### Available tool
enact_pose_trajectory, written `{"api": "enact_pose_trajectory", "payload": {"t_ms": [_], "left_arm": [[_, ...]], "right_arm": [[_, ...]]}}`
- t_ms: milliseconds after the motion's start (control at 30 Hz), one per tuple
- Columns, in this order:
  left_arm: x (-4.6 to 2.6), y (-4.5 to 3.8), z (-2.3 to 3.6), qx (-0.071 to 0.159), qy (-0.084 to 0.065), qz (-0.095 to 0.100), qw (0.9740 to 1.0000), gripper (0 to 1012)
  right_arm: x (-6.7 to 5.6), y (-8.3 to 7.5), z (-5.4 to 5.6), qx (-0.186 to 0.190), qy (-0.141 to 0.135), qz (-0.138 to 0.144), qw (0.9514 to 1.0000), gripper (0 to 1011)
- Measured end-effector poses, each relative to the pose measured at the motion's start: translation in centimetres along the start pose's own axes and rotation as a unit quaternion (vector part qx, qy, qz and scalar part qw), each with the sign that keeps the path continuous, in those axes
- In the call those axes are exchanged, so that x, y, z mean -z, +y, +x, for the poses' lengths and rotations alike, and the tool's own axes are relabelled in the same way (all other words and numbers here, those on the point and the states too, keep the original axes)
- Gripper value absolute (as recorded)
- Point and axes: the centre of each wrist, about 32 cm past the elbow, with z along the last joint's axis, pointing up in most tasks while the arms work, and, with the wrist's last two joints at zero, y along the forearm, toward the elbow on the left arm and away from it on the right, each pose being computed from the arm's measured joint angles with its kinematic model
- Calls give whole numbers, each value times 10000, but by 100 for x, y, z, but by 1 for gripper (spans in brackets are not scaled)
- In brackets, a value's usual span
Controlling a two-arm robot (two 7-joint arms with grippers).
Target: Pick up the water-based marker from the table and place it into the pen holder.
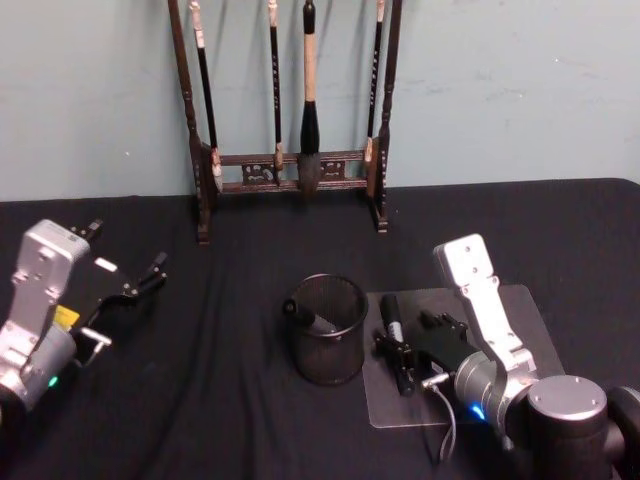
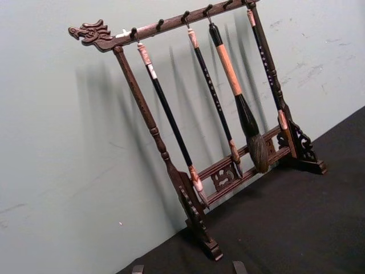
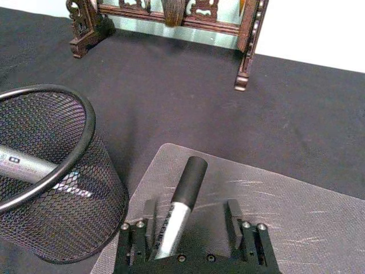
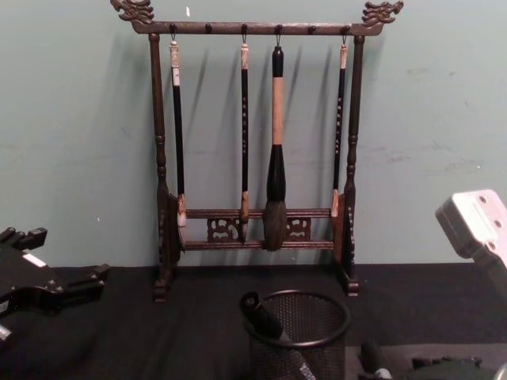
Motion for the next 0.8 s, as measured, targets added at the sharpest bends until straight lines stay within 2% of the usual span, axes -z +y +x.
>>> {"api": "enact_pose_trajectory", "payload": {"t_ms": [100, 200, 333, 433, 567, 667, 800], "left_arm": [[0, 0, 0, 0, 0, 0, 10000, 1009], [0, 0, 0, 0, 0, 0, 10000, 1009], [0, 0, 0, 0, 0, 0, 10000, 1009], [0, 0, 0, 0, 0, 0, 10000, 1009], [0, 0, 0, 0, 0, 0, 10000, 1009], [0, 0, 0, 0, 0, 0, 10000, 1009], [0, 0, 0, 0, 0, 0, 10000, 1009]], "right_arm": [[0, -1, 0, 2, 0, 0, 10000, 704], [0, -1, 0, 3, 0, 1, 10000, 648], [-2, -1, -1, 4, 0, 3, 10000, 481], [-2, -1, -1, 4, 0, 4, 10000, 413], [-2, -2, 0, 5, 0, 4, 10000, 254], [-2, -2, 0, 4, 1, 4, 10000, 212], [-2, -2, 0, 4, 1, 4, 10000, 209]]}}
